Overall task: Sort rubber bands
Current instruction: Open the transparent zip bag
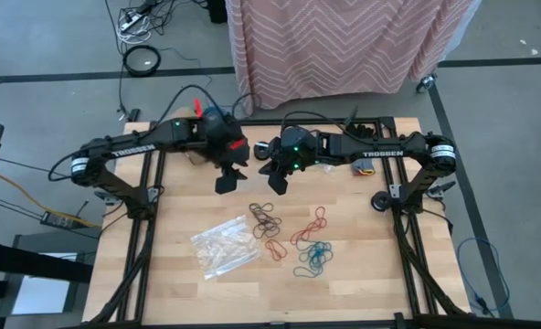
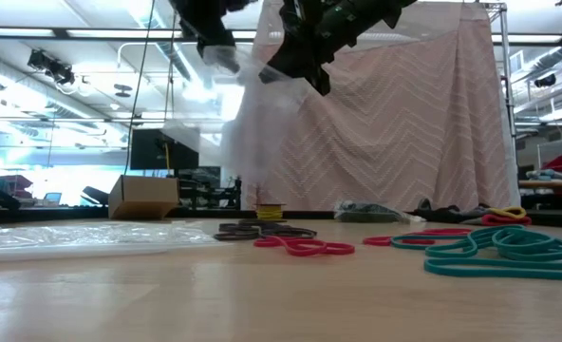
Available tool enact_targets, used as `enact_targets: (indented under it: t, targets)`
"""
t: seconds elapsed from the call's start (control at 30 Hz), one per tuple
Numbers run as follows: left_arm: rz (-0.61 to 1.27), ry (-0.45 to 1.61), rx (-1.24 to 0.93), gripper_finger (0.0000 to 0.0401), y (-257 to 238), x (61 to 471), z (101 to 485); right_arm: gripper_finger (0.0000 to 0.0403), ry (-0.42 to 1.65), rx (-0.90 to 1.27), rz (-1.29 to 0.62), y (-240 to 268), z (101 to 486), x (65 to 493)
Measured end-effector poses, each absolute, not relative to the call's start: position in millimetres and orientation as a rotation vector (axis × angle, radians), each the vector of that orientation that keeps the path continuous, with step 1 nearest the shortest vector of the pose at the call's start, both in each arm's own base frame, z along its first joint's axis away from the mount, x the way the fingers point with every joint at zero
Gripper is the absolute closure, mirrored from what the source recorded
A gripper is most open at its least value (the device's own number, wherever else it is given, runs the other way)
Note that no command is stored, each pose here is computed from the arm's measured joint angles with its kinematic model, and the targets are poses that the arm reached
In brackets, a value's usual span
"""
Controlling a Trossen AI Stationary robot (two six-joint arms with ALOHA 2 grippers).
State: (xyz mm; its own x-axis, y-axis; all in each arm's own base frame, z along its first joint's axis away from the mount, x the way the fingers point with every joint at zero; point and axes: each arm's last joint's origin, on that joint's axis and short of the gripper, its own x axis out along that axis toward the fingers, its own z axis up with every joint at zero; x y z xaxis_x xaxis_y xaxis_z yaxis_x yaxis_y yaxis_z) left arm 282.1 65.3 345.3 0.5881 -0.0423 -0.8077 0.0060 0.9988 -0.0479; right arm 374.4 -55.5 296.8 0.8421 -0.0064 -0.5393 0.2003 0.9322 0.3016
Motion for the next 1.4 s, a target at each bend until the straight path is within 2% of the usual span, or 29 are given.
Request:
enact_targets:
  t: [0.1, 0.2, 0.27, 0.37, 0.43, 0.63, 0.73, 0.9, 1.07, 1.2, 1.4]
  targets:
    - [0.043, 1.016, -0.015, 0.0215, 68, 283, 337, 0.0403, 0.563, 0.360, -0.105, -55, 297, 374]
    - [0.092, 1.040, 0.009, 0.0248, 70, 280, 337, 0.0403, 0.570, 0.361, -0.100, -54, 296, 374]
    - [0.088, 1.046, 0.014, 0.0286, 69, 278, 338, 0.0403, 0.573, 0.358, -0.100, -54, 296, 374]
    - [0.050, 1.041, 0.008, 0.0370, 68, 278, 338, 0.0403, 0.573, 0.348, -0.097, -54, 296, 374]
    - [0.024, 1.030, -0.004, 0.0389, 67, 279, 339, 0.0403, 0.573, 0.323, -0.095, -54, 296, 374]
    - [0.021, 0.994, 0.001, 0.0397, 67, 282, 341, 0.0403, 0.559, 0.192, -0.058, -54, 298, 375]
    - [0.022, 1.005, 0.001, 0.0398, 67, 281, 340, 0.0396, 0.557, 0.130, 0.023, -51, 298, 375]
    - [0.031, 1.037, 0.002, 0.0399, 67, 278, 339, 0.0341, 0.548, 0.140, 0.140, -49, 299, 375]
    - [0.046, 1.129, 0.007, 0.0400, 67, 271, 335, 0.0269, 0.517, 0.144, 0.080, -55, 304, 374]
    - [0.056, 1.129, 0.003, 0.0400, 67, 271, 335, 0.0258, 0.502, 0.115, 0.061, -51, 307, 374]
    - [0.082, 1.135, -0.007, 0.0400, 67, 270, 335, 0.0256, 0.615, 0.155, 0.077, -40, 298, 370]
